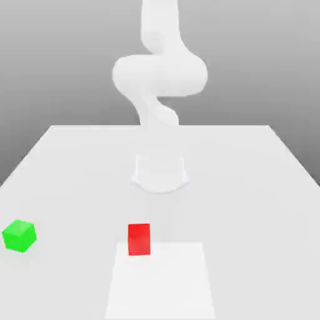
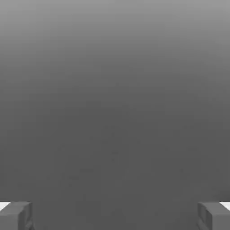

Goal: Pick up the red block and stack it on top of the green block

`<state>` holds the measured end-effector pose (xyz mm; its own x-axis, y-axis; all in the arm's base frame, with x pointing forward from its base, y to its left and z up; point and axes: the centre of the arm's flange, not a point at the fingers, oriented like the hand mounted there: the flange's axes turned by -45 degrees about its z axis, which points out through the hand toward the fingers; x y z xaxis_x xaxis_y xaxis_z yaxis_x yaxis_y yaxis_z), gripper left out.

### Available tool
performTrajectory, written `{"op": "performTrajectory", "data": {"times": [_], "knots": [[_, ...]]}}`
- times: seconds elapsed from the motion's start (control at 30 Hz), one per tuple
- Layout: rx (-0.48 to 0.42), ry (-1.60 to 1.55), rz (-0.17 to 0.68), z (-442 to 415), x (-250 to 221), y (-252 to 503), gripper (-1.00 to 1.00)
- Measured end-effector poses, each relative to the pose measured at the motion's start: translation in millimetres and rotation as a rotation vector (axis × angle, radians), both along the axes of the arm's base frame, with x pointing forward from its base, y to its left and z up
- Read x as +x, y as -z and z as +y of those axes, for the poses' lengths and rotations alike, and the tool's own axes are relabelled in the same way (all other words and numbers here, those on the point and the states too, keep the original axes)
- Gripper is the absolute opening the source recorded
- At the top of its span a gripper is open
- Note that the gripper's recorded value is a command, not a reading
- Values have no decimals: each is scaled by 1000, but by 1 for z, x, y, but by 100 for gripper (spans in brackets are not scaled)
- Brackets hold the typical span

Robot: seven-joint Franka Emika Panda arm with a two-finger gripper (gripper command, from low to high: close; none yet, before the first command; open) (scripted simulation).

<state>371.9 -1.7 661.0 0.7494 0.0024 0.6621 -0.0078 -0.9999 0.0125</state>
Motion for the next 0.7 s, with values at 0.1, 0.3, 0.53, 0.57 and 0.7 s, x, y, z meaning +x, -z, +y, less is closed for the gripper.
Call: {"op": "performTrajectory", "data": {"times": [0.1,0.3,0.53,0.57,0.7], "knots": [[-25,-4,112,-6,26,74,0],[-45,-17,336,-23,37,225,0],[-20,-45,629,-42,-24,403,0],[-14,-49,666,-43,-34,428,0],[-7,-55,719,-45,-49,488,0]]}}
